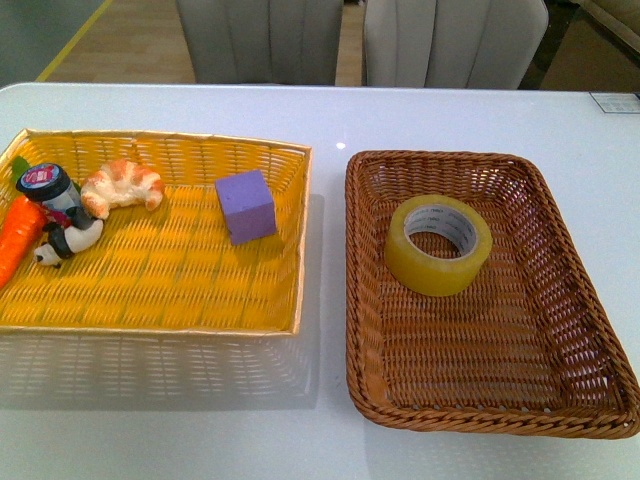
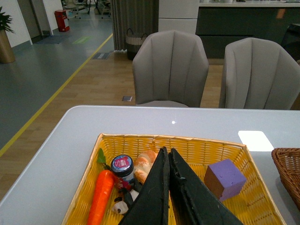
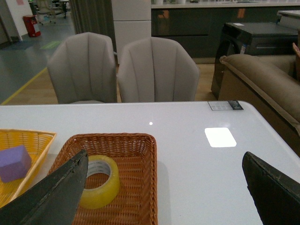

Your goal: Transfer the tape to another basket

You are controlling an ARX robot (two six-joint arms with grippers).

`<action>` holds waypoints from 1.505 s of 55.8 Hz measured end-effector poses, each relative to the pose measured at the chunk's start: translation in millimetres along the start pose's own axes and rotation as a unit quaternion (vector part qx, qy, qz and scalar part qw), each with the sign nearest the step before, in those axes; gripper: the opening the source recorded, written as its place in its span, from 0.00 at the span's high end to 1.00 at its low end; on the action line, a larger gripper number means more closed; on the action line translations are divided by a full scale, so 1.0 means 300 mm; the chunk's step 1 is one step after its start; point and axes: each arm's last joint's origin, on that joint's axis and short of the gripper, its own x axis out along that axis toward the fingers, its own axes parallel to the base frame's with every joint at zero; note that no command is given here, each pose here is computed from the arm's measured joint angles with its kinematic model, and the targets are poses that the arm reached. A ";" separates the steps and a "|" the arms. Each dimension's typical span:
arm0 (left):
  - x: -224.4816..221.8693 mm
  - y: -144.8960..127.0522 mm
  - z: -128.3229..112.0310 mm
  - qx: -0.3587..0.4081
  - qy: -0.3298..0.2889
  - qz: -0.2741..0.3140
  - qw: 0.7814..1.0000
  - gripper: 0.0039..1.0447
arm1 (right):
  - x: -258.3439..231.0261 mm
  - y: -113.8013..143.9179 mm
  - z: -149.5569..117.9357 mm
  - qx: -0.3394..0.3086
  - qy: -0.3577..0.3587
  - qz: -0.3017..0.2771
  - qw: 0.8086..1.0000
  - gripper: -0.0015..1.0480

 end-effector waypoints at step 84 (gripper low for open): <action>-0.207 0.046 0.011 0.000 0.003 0.001 1.000 0.99 | 0.000 0.000 0.000 0.000 0.000 0.000 1.000 0.09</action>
